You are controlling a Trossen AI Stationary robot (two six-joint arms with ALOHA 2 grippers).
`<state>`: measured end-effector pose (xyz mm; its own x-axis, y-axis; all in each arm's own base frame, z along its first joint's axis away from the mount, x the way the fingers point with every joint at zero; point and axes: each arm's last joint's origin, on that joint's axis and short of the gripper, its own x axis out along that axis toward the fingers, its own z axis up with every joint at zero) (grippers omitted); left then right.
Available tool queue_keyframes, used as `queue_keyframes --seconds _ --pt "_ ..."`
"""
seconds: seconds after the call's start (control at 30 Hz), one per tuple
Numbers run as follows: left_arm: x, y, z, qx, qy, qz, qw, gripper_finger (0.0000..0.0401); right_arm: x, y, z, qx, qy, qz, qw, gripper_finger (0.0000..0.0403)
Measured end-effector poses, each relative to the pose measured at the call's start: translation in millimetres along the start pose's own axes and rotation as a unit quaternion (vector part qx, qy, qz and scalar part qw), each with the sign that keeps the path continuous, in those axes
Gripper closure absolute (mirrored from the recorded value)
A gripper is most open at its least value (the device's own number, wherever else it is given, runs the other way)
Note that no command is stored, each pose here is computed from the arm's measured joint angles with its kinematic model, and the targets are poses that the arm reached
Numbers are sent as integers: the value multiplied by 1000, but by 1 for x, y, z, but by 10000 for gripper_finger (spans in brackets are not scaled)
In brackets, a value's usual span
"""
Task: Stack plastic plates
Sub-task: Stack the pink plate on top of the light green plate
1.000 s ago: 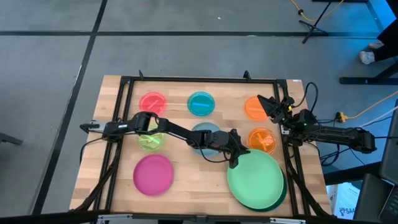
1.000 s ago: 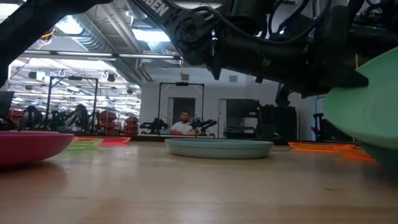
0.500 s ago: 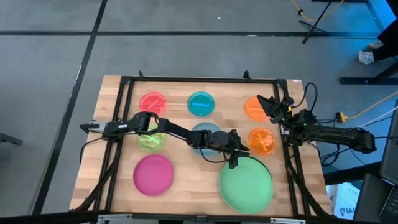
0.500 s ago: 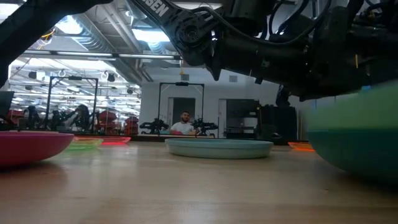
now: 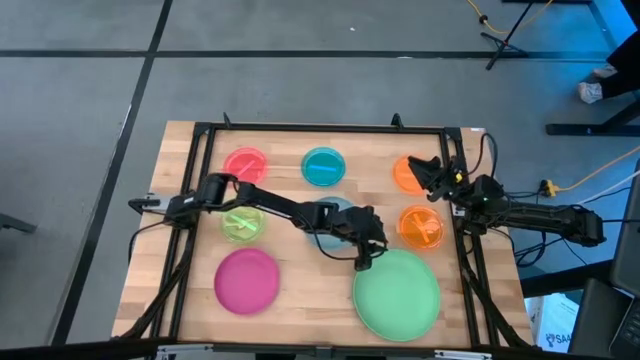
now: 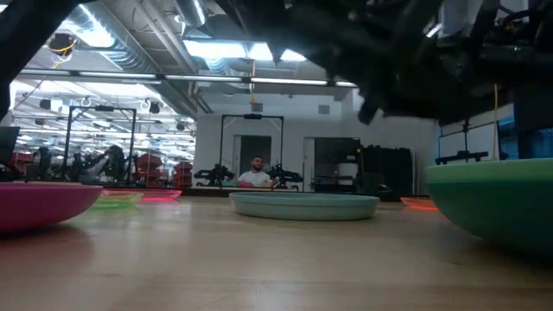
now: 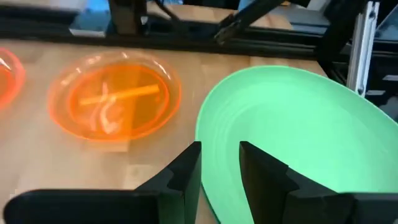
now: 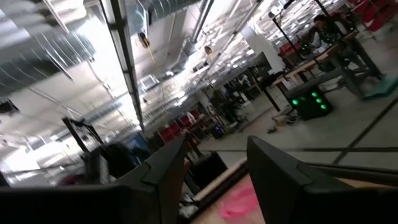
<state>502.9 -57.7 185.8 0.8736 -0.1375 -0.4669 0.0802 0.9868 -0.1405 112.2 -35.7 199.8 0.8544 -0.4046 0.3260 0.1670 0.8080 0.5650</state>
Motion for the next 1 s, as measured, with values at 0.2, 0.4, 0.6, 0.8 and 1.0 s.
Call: queue_keyframes --seconds 0.2,0.4,0.6,0.8,1.0 --pt "-34 -22 2 26 -17 16 999 301 0 -2 -3 -48 15 -10 999 235" --pt "-86 -36 -19 28 -82 31 996 301 0 -3 -3 -79 14 -19 997 235" --pt "-140 -35 -25 9 -152 47 987 301 0 -6 -3 -103 -2 -61 993 235" --pt "-167 -32 -38 15 -147 57 987 301 0 -6 -3 -105 -2 -60 993 235" --pt "-170 -31 -45 17 -136 59 989 301 0 -4 -5 -104 20 -31 994 235"
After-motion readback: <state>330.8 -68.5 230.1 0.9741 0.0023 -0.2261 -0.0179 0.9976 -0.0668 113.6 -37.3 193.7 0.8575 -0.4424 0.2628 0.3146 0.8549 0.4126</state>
